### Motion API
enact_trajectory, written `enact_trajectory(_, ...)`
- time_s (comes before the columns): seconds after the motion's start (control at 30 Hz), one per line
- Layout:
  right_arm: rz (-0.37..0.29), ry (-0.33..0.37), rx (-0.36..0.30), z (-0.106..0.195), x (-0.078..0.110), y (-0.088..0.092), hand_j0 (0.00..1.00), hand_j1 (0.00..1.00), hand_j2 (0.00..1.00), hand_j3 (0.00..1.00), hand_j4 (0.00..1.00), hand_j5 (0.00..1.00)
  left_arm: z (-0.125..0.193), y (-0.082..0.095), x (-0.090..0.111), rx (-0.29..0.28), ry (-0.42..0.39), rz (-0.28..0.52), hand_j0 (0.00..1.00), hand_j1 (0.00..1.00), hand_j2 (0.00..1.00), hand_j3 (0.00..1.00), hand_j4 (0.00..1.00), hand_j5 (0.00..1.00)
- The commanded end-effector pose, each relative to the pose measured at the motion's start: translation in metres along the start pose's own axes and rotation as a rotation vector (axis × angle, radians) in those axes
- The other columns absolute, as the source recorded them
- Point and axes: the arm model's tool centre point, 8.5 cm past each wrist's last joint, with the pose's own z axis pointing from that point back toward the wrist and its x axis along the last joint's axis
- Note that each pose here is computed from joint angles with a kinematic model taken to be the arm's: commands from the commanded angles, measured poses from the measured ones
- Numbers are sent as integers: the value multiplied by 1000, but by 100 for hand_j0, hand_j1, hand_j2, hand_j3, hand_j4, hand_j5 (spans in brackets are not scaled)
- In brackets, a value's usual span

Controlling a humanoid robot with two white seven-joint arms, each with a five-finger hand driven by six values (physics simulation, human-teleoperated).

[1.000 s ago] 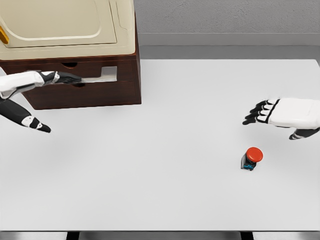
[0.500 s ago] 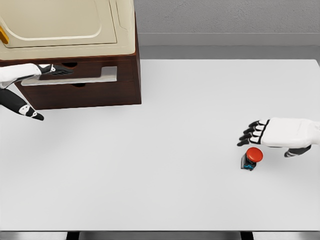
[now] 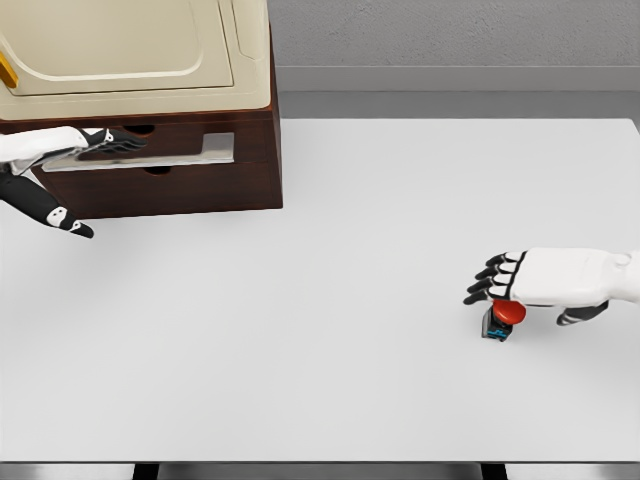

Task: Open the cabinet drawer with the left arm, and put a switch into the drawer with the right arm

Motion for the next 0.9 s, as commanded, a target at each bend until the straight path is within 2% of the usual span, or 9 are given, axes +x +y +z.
enact_trajectory(0.0, -5, -5, -7, -2, 1, -1, 100, 100, 100, 100, 100, 100, 0, 1, -3, 4, 11, 12, 100, 100, 100, 100, 100, 100)
enact_trajectory(0.13, -5, -11, -14, -5, 2, -2, 100, 100, 100, 100, 100, 100, -2, 2, -9, 10, 36, -1, 100, 100, 100, 100, 100, 100)
enact_trajectory(0.4, -7, -18, -15, -7, 3, -1, 100, 100, 100, 100, 100, 100, -13, -3, -8, 3, 20, -2, 100, 100, 100, 100, 100, 100)
enact_trajectory(0.7, -15, -43, -16, -16, 8, 2, 100, 100, 100, 100, 100, 100, -19, -8, -23, -1, 59, 29, 100, 100, 100, 100, 100, 100)
enact_trajectory(0.87, -22, -47, -12, -17, 9, 5, 100, 100, 100, 100, 100, 100, -17, -11, -18, -15, 34, 3, 100, 100, 100, 100, 100, 100)
